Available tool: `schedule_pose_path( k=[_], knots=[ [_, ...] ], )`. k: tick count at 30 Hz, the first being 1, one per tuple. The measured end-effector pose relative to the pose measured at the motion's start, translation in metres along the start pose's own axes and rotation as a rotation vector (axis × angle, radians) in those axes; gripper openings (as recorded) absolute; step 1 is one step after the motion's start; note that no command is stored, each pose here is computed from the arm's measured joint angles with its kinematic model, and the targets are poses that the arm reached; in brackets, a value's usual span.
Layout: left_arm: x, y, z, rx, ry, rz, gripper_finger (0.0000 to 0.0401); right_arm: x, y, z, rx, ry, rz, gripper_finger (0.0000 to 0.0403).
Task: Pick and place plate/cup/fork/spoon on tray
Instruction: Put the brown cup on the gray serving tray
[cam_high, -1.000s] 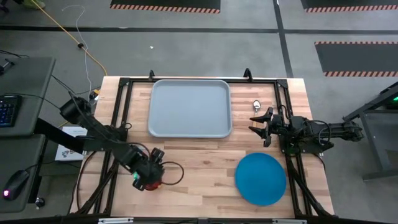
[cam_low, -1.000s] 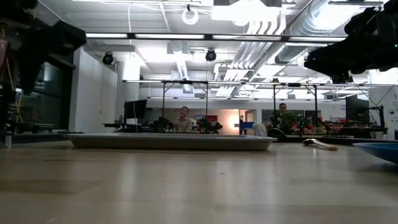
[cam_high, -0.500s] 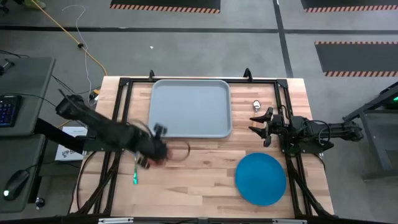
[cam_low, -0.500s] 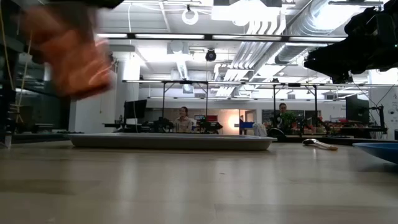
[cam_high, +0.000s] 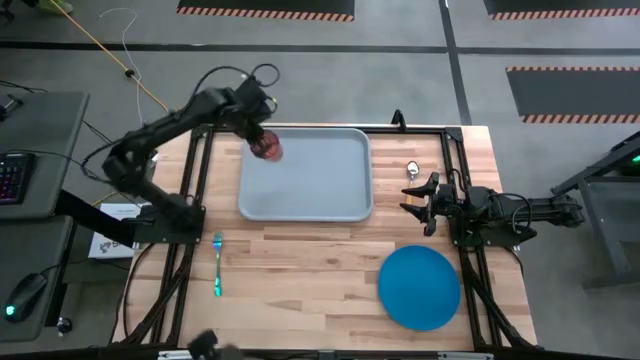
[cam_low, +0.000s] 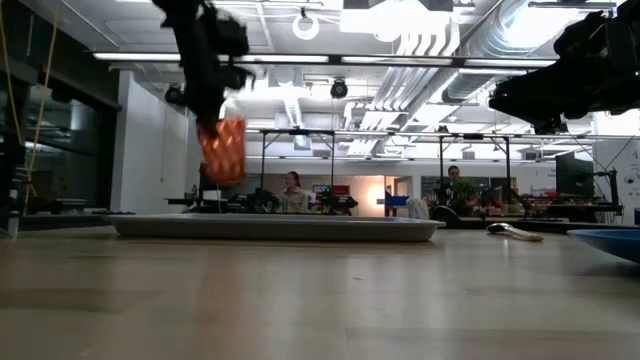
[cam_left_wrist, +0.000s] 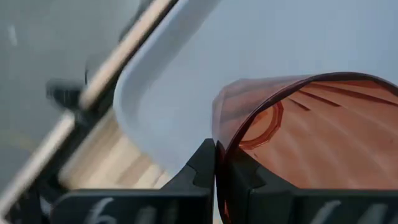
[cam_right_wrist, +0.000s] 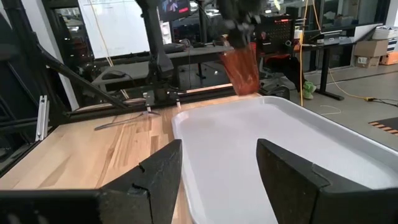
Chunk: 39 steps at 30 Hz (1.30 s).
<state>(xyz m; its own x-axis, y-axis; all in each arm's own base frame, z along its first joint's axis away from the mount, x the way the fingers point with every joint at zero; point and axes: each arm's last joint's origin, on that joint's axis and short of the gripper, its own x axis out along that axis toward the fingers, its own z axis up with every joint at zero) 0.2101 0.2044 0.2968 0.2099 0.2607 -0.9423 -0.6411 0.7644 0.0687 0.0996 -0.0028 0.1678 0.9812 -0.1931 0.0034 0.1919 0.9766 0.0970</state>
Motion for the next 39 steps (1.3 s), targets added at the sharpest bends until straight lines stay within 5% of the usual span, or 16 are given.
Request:
schedule_pose_path(
  k=[7, 17, 24, 39],
  knots=[
    [0.042, 0.031, 0.006, -0.097, 0.102, 0.037, 0.0001, 0.000, 0.000, 0.000, 0.000, 0.000, 0.001, 0.0200],
    [0.055, 0.054, 0.002, -0.254, 0.156, 0.092, 0.0001, 0.000, 0.000, 0.000, 0.000, 0.001, 0.001, 0.0200],
    [0.059, 0.054, 0.001, -0.346, 0.147, 0.055, 0.0005, 0.000, 0.000, 0.000, 0.000, 0.000, 0.001, 0.0200],
    [0.080, 0.049, -0.009, -0.355, 0.134, 0.040, 0.0028, 0.000, 0.000, 0.000, 0.000, 0.001, 0.001, 0.0200]
  ],
)
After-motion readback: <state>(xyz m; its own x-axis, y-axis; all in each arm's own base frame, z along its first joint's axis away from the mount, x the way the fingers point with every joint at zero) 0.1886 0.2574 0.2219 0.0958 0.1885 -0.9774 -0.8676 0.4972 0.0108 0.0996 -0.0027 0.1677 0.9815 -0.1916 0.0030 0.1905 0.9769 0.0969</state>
